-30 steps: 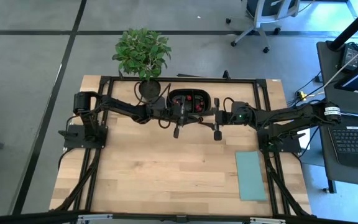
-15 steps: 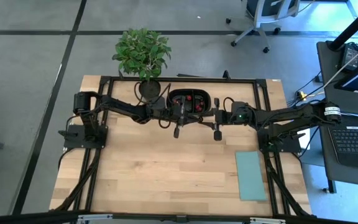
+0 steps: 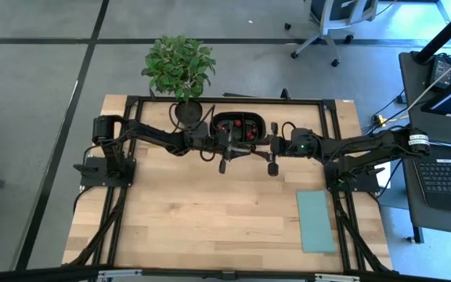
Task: Pick and placing Produce into tupperware
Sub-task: Put the black cherry into the black container
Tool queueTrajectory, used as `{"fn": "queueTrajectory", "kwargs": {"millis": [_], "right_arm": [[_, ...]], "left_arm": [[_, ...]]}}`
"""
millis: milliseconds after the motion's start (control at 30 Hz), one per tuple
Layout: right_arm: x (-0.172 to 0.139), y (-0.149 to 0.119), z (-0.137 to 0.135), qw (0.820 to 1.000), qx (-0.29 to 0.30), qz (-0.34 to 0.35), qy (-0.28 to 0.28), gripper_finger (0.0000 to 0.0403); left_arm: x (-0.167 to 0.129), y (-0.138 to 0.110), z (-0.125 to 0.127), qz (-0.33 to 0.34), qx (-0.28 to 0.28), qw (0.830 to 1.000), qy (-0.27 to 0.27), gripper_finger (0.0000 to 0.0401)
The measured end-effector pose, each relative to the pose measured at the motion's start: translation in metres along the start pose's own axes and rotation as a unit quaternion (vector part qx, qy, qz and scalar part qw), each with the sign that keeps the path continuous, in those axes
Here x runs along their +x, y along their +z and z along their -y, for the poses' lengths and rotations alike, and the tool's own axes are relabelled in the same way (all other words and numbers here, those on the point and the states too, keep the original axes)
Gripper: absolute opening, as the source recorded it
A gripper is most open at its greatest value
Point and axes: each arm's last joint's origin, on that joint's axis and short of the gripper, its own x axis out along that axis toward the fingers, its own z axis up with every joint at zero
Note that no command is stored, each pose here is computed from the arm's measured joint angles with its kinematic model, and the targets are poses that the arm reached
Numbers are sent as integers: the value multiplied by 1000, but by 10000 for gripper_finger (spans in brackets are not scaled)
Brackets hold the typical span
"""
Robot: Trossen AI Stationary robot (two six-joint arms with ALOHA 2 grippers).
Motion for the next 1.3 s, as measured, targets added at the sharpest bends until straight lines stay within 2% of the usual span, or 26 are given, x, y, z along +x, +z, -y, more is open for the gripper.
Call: {"fn": "queueTrajectory", "kwargs": {"millis": [100, 167, 333, 433, 667, 767, 833, 933, 1067, 1167, 1300], "right_arm": [[0, -2, 5, 1000, 8, -9, -28, 116], [-1, -4, 11, 998, 33, -15, -55, 116], [-4, -14, 33, 988, 87, -52, -118, 117], [-7, -22, 47, 979, 117, -74, -148, 118], [-13, -30, 67, 967, 146, -92, -190, 118], [-12, -35, 71, 962, 160, -97, -196, 119], [-7, -37, 72, 963, 165, -106, -184, 119], [8, -38, 76, 964, 169, -125, -164, 119], [32, -38, 84, 955, 175, -183, -156, 119], [49, -39, 92, 943, 179, -236, -151, 119], [64, -40, 101, 928, 178, -294, -144, 119]], "left_arm": [[0, 0, -1, -1, -4, 1000, 1, 114], [-1, -1, -3, -6, -7, 1000, 3, 138], [-4, -5, -12, -24, -49, 998, 15, 177], [-5, -9, -14, -42, -57, 997, 19, 185], [-6, -15, -14, -74, -65, 995, 19, 186], [-7, -23, -13, -115, -79, 990, 20, 186], [-10, -32, -12, -161, -93, 982, 20, 186], [-19, -44, -11, -246, -121, 961, 23, 186], [-34, -57, -4, -359, -152, 920, 33, 186], [-41, -65, 3, -419, -161, 892, 60, 186], [-47, -70, 10, -464, -158, 868, 82, 186]]}}
